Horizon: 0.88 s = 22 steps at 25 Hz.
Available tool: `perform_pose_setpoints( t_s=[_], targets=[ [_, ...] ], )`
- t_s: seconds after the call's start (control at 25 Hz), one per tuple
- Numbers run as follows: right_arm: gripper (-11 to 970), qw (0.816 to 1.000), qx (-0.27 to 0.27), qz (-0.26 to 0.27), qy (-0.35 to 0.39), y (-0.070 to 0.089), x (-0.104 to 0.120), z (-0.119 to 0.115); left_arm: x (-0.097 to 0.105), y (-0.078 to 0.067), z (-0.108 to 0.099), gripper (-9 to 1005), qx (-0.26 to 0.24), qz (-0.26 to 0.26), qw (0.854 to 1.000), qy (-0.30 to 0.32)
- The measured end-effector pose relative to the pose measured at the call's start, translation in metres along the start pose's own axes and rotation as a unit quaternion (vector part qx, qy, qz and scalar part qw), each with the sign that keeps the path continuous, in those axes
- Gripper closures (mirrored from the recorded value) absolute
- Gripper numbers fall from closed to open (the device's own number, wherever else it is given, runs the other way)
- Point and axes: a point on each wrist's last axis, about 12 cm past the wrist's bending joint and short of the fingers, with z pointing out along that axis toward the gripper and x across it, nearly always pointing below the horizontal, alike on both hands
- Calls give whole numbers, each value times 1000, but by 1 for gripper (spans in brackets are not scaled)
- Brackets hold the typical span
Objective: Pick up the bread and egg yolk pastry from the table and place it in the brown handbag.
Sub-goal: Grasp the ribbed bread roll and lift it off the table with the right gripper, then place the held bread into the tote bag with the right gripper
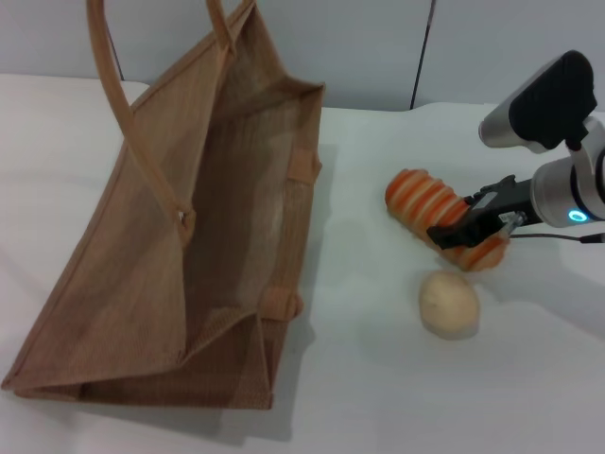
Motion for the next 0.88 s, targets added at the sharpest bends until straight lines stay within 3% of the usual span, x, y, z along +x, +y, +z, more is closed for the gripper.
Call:
perform_pose_setpoints(
  t_s=[0.4, 0.72, 0.88],
  targets=[
    [354, 999, 2, -3, -35, 2, -25, -17, -2, 2, -1, 876, -5, 4, 1000, -3],
    [392, 996, 0, -18, -87, 5, -44, -60, 0, 5, 0, 876, -5, 1, 1000, 2],
    [415, 994, -4, -23, -106, 15, -47, -80, -2, 6, 4, 876, -5, 1, 1000, 5]
  ],
)
